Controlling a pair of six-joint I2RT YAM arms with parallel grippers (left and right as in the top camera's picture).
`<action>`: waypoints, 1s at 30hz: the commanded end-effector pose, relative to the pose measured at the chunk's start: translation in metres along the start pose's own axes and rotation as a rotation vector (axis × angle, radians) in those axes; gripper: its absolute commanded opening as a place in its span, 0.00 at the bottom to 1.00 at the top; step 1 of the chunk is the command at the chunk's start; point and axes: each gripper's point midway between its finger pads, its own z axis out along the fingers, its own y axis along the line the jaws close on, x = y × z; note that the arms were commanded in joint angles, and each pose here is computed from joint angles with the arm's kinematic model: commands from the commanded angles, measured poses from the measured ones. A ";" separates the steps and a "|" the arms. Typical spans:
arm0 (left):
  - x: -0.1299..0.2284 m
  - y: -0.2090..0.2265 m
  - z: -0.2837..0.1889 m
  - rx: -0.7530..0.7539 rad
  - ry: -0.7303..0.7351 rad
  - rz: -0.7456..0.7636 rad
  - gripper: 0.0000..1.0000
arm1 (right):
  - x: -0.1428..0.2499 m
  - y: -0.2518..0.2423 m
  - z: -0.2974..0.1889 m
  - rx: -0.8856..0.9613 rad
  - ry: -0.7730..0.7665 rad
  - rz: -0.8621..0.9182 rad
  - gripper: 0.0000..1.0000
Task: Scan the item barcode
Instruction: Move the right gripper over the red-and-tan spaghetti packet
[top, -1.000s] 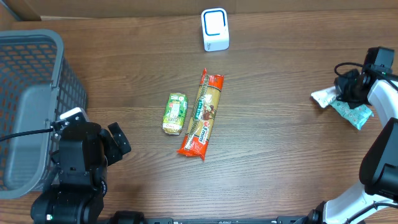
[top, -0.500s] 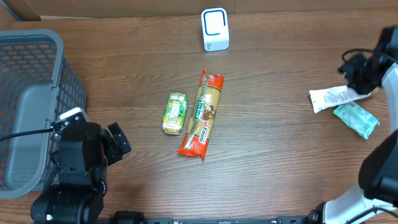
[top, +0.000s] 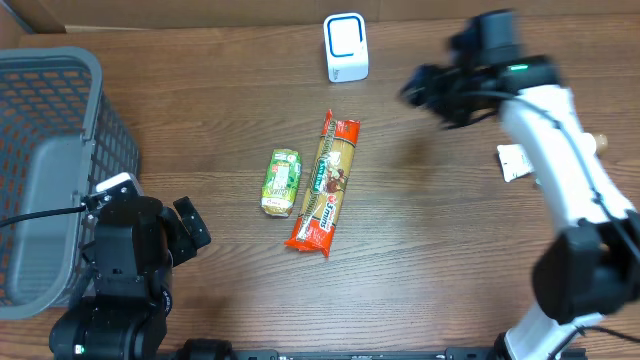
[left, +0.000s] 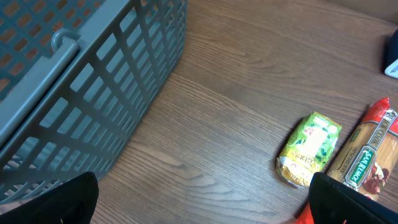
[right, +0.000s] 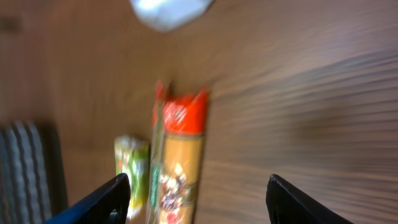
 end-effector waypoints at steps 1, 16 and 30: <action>-0.001 0.003 0.000 -0.013 -0.006 -0.013 1.00 | 0.041 0.028 0.055 0.038 0.097 -0.114 0.71; -0.001 0.003 0.000 -0.013 -0.006 -0.013 1.00 | 0.098 0.078 0.136 0.403 0.079 -0.445 0.79; -0.001 0.002 0.000 -0.013 -0.006 -0.013 1.00 | 0.113 0.038 0.175 0.548 0.123 -0.447 0.65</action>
